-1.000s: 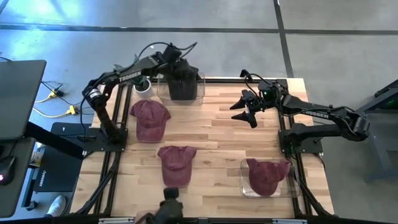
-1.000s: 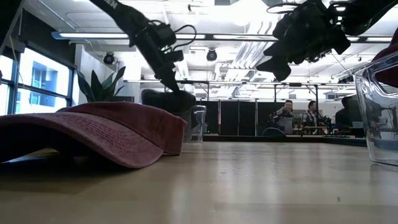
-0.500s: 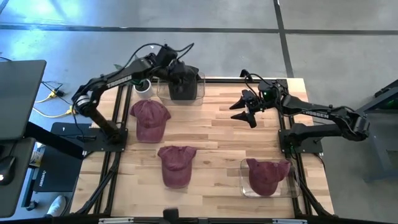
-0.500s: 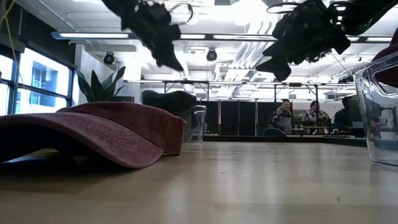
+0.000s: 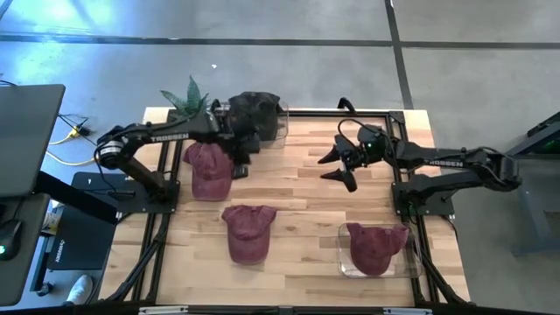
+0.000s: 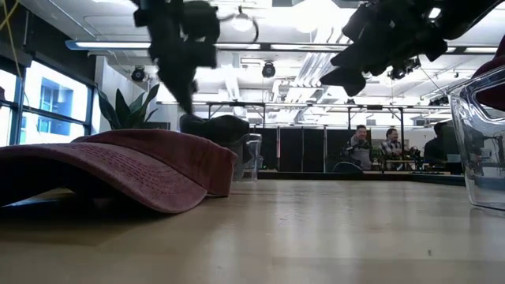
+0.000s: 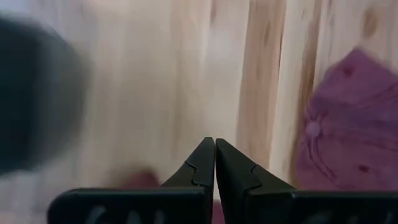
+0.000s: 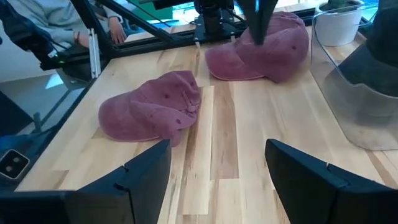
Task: Pick & Place hat
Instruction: Put the bottom red cap into the bottom transparent bin
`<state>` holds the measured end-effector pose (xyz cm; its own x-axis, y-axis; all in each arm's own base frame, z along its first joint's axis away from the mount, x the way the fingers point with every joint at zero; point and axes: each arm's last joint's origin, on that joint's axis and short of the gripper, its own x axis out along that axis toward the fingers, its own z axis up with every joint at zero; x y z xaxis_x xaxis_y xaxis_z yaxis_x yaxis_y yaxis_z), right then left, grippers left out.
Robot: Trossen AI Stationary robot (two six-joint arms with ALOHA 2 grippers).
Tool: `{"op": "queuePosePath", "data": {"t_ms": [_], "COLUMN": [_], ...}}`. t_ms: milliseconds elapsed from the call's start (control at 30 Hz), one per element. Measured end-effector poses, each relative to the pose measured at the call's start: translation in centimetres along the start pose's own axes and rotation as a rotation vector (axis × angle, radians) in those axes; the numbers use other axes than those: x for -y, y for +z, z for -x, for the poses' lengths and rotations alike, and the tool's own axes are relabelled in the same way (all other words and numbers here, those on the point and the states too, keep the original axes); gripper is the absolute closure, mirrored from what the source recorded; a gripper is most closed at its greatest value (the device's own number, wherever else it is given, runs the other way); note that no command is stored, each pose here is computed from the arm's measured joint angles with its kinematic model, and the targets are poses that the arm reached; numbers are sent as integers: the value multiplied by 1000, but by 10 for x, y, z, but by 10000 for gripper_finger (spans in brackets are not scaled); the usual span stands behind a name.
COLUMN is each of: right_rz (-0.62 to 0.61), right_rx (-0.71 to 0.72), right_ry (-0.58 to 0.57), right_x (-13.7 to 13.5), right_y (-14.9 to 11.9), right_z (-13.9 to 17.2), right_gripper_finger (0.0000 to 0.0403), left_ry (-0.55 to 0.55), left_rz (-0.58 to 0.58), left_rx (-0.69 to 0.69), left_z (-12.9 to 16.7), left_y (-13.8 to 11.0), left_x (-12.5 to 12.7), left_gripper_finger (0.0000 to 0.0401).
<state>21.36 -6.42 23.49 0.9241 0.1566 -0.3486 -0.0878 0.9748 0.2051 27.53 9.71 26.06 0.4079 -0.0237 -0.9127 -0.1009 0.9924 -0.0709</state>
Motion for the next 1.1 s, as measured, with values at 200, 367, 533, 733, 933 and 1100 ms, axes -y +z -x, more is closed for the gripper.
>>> {"op": "queuePosePath", "data": {"t_ms": [200,367,533,733,933,1100], "right_rz": [27,50,74,111,143,176], "right_rx": [-13,-21,-2,12,6,3], "right_ry": [-16,-20,15,45,71,90], "right_x": [-14,-24,-32,-39,-45,-49], "right_y": [-1,-2,0,1,0,-1], "right_z": [-7,-11,-14,-15,-17,-18], "right_gripper_finger": [146,146,146,147,148,147], "left_ry": [-48,-125,-191,-119,-100,-60], "left_rz": [125,162,141,188,396,452], "left_rx": [-18,5,10,-24,-104,-172], "left_z": [-33,-52,-59,-60,-61,-76], "left_y": [-28,-41,-47,-57,-63,-66], "left_x": [29,66,103,126,126,125], "left_gripper_finger": [394,394,394,394,347,239]}}
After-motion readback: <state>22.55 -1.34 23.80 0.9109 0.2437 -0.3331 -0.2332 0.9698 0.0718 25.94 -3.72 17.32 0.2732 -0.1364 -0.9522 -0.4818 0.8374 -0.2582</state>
